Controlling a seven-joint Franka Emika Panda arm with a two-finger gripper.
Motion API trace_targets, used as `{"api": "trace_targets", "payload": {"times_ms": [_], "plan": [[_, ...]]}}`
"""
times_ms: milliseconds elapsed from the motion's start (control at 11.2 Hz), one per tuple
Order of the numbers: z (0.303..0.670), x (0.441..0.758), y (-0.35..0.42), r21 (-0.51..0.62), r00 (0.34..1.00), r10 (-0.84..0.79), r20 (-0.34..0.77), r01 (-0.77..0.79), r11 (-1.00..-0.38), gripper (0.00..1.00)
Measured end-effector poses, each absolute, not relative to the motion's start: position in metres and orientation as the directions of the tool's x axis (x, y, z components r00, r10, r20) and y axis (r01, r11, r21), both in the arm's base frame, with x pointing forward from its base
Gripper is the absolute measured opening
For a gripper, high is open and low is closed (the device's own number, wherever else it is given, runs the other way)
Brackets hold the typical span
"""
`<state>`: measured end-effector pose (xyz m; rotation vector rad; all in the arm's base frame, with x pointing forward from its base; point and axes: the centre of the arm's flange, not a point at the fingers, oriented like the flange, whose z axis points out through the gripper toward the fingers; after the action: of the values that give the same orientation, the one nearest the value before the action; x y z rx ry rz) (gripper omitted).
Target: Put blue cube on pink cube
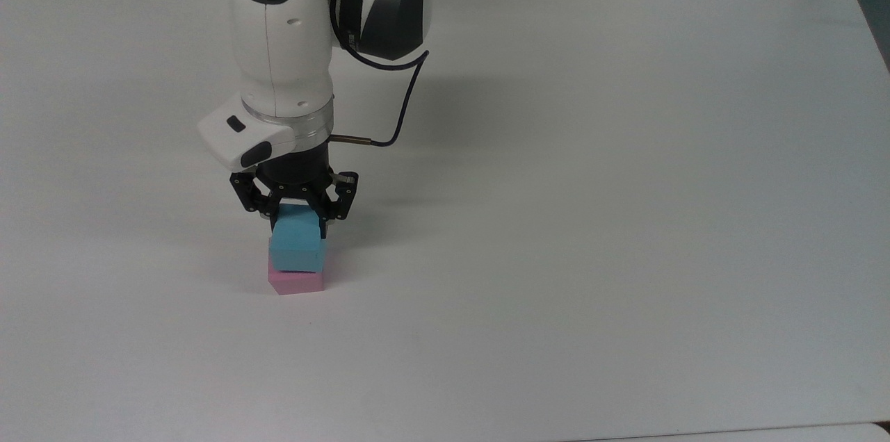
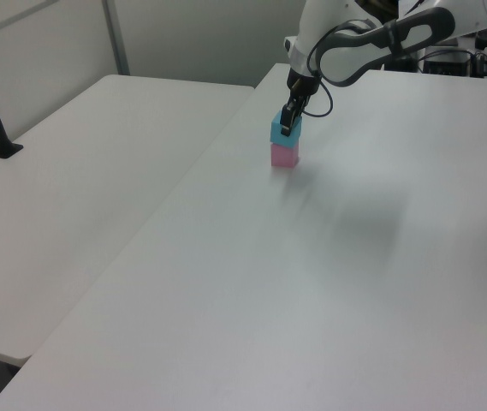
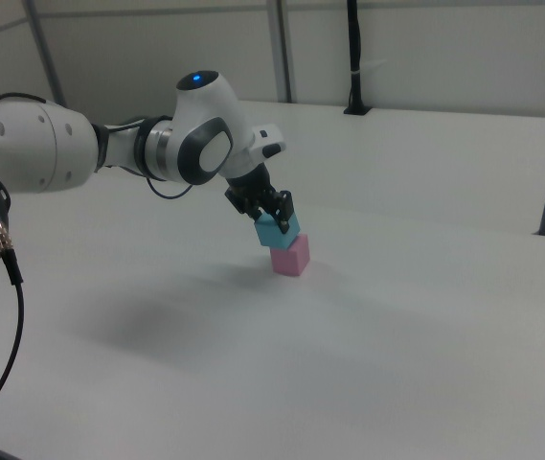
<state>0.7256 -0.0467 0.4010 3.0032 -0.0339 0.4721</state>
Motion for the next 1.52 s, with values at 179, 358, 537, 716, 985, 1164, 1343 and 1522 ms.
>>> {"api": "trace_targets", "payload": {"times_ms": [179,358,537,716,985,1164,1343,1522], "plan": [[0.396,0.726,-0.048,0.098,0.954,-0.007,0.3,-0.038,-0.994,0.56],[0.396,0.726,-0.049,0.098,0.953,-0.009,0.303,-0.04,-0.994,0.56],[0.398,0.729,-0.051,0.073,0.941,-0.032,0.337,-0.059,-0.996,0.56],[0.399,0.729,-0.059,0.053,0.936,-0.061,0.347,-0.085,-0.995,0.56],[0.394,0.729,-0.066,0.058,0.937,-0.071,0.341,-0.096,-0.994,0.56],[0.394,0.729,-0.066,0.058,0.937,-0.07,0.343,-0.096,-0.994,0.59],[0.389,0.729,-0.066,0.059,0.939,-0.069,0.336,-0.095,-0.994,0.86],[0.387,0.73,-0.065,0.06,0.94,-0.069,0.333,-0.094,-0.994,1.0]]}}
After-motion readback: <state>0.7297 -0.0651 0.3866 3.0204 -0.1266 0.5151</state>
